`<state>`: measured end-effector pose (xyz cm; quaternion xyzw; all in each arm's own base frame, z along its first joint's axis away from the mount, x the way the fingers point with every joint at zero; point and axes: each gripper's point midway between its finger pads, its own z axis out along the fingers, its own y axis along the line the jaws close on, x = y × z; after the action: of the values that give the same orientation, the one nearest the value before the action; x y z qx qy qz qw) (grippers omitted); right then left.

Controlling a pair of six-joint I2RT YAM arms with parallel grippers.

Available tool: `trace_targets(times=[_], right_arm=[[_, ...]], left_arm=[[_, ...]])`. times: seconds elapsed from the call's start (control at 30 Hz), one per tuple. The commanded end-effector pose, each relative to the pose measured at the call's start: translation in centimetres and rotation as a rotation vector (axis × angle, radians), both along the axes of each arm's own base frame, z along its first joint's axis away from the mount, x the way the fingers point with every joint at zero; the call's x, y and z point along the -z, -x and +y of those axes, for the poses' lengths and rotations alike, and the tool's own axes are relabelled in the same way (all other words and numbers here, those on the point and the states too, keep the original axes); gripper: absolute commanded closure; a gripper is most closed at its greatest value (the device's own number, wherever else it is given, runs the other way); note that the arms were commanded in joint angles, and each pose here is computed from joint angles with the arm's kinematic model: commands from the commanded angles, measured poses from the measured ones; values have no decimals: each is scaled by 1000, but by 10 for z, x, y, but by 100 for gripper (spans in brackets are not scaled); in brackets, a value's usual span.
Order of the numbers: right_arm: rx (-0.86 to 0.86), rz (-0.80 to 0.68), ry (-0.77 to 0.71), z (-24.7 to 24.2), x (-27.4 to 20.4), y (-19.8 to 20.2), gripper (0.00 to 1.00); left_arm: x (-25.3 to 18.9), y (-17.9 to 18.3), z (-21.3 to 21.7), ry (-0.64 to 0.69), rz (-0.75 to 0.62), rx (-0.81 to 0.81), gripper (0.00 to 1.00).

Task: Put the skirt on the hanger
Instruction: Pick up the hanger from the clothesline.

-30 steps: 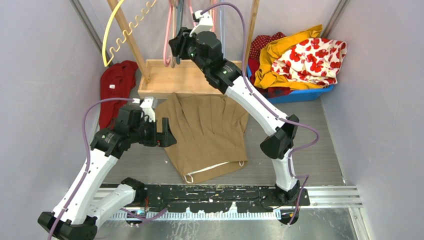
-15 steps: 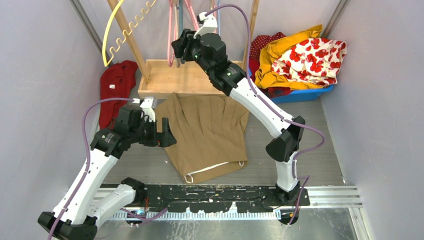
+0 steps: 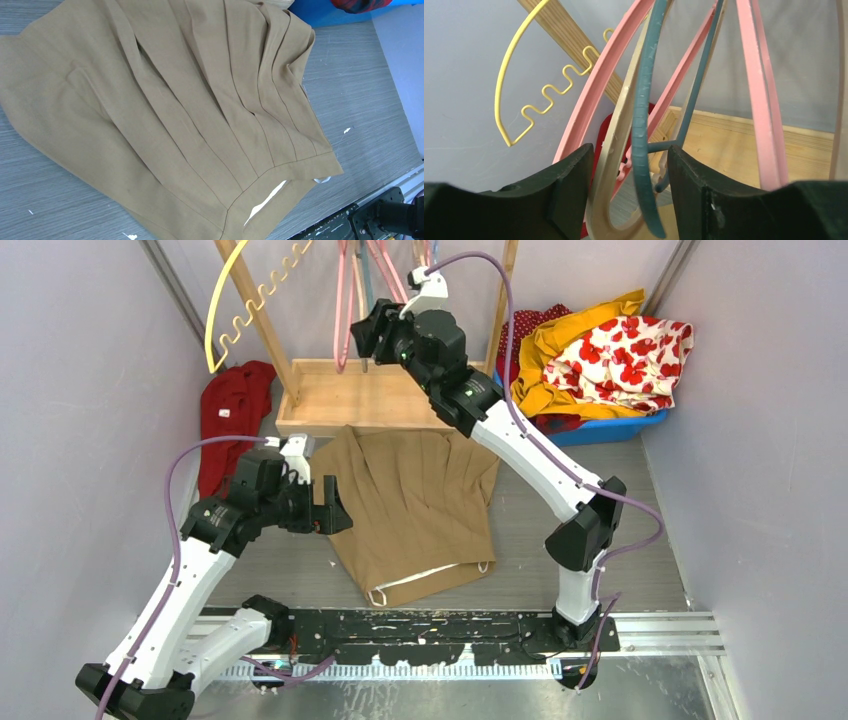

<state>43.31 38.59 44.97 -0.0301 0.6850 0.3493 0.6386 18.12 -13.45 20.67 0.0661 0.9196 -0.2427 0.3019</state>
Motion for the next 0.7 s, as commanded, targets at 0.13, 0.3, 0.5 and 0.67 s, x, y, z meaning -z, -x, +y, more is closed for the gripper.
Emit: trace_targets(times=[0.13, 0.3, 0.5, 0.67], right_arm=[[1, -126, -122, -28, -66, 24, 30], [18, -123, -130, -35, -66, 21, 40], [31, -104, -128, -38, -58, 12, 46], [26, -95, -138, -39, -55, 6, 56]], left_arm=[[-8, -1, -3, 19, -21, 18, 11], [-8, -1, -3, 21, -19, 17, 11], [-8, 0, -3, 21, -15, 17, 12], [-8, 0, -3, 21, -14, 16, 12]])
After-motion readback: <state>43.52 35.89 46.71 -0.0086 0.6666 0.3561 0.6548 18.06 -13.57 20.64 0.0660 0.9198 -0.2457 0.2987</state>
